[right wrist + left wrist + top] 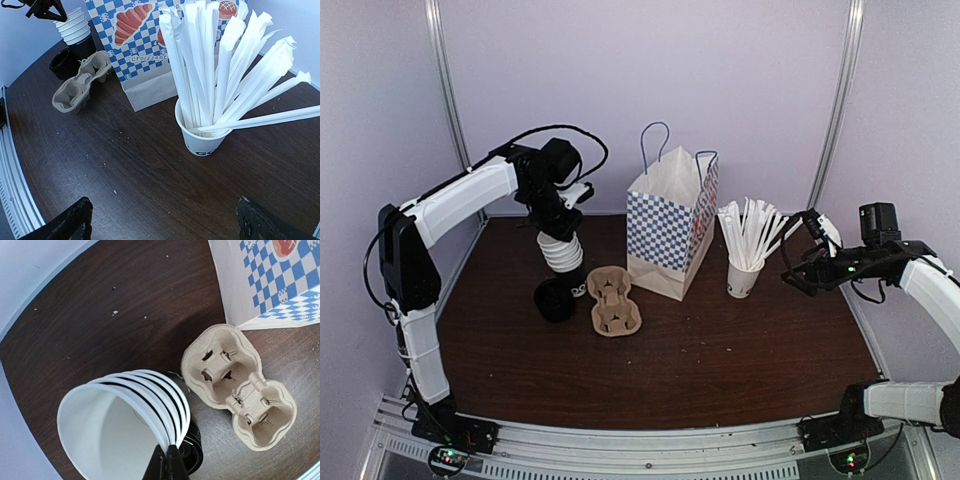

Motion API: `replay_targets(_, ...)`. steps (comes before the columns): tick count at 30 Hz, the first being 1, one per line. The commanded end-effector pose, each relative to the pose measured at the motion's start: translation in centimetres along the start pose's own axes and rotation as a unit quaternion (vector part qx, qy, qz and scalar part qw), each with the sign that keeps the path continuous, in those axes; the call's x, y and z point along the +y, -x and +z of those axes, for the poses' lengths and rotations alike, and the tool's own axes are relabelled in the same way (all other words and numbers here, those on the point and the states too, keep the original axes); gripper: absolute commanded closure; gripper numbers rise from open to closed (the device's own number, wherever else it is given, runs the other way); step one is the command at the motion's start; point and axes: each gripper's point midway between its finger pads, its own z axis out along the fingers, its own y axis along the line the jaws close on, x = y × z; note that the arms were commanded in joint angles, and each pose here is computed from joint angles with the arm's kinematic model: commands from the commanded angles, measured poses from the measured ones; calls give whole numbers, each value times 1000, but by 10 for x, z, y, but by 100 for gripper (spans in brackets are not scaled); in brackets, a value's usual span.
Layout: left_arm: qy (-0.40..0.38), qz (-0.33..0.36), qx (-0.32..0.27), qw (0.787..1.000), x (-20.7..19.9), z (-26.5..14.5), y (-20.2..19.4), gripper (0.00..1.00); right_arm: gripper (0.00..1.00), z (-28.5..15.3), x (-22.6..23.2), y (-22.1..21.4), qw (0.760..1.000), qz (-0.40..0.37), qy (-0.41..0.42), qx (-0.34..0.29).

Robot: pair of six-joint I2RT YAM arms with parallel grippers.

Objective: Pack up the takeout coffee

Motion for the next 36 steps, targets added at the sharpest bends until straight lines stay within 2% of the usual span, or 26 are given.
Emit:
replay_targets(1,72,34,-6,997,27,-23,11,100,0,3,2,-5,1000,-1,4,8)
replay_targets(4,198,70,-13,978,67,-37,17,100,0,3,2,-5,1000,-1,5,8)
replay_targets(6,176,72,-7,982,60,-34,15,100,0,3,2,-6,1000,0,5,9)
replay_targets(8,95,53,-26,994,36,-30,17,100,0,4,2,-6,1000,0,6,10)
replay_targets(11,203,84,-4,976,59,-33,18,100,0,3,1,-6,1000,0,5,10)
replay_targets(13,152,75,-2,986,49,-30,19,100,0,3,2,-6,1000,-1,4,9)
replay_targets(14,184,68,-6,980,58,-35,20,100,0,3,2,-6,1000,-1,4,9)
replay_targets(16,303,81,7,949,92,-43,21,100,0,3,1,-6,1000,-1,3,10)
replay_targets(17,327,79,13,942,101,-48,21,100,0,3,1,-6,1000,-2,3,10)
replay_targets(18,279,73,17,957,88,-43,23,100,0,3,1,-6,1000,-2,3,11)
replay_targets(19,203,58,-1,977,67,-45,27,100,0,4,1,-7,1000,-1,3,12)
replay_targets(20,153,45,-29,987,53,-50,35,100,0,4,0,-7,1000,-1,3,12)
replay_targets(22,252,45,-46,966,77,-60,41,100,0,4,0,-8,1000,-2,3,14)
replay_targets(23,259,46,-46,964,83,-59,45,100,0,4,0,-8,1000,-2,3,14)
replay_targets(25,97,-30,-43,994,73,-45,39,100,0,4,1,-8,1000,-1,5,14)
replay_targets(26,112,-51,-41,992,78,-46,37,100,0,4,1,-8,1000,-3,5,14)
replay_targets(28,222,-12,-20,975,95,-52,32,100,0,4,1,-8,1000,-3,4,15)
replay_targets(29,153,-33,-21,987,85,-46,30,100,0,4,1,-8,1000,-4,3,15)
replay_targets(30,-2,-72,-40,997,55,-39,34,100,0,4,1,-9,1000,-4,3,16)
replay_targets(31,-68,-113,-56,990,45,-39,37,100,0,4,0,-9,1000,-4,3,16)
replay_targets(32,-12,-113,-56,992,55,-41,34,100,0,5,0,-10,1000,-3,4,18)
replay_targets(33,104,-57,-46,992,77,-43,29,100,0,5,0,-10,1000,-3,4,19)
replay_targets(34,197,-27,-25,980,96,-46,23,100,0,8,6,-9,1000,-8,14,21)
replay_targets(35,228,-26,-4,973,107,-45,17,100,0,8,8,-9,1000,-9,17,23)
replay_targets(36,176,-43,7,983,99,-36,13,100,0,9,8,-10,1000,-10,18,23)
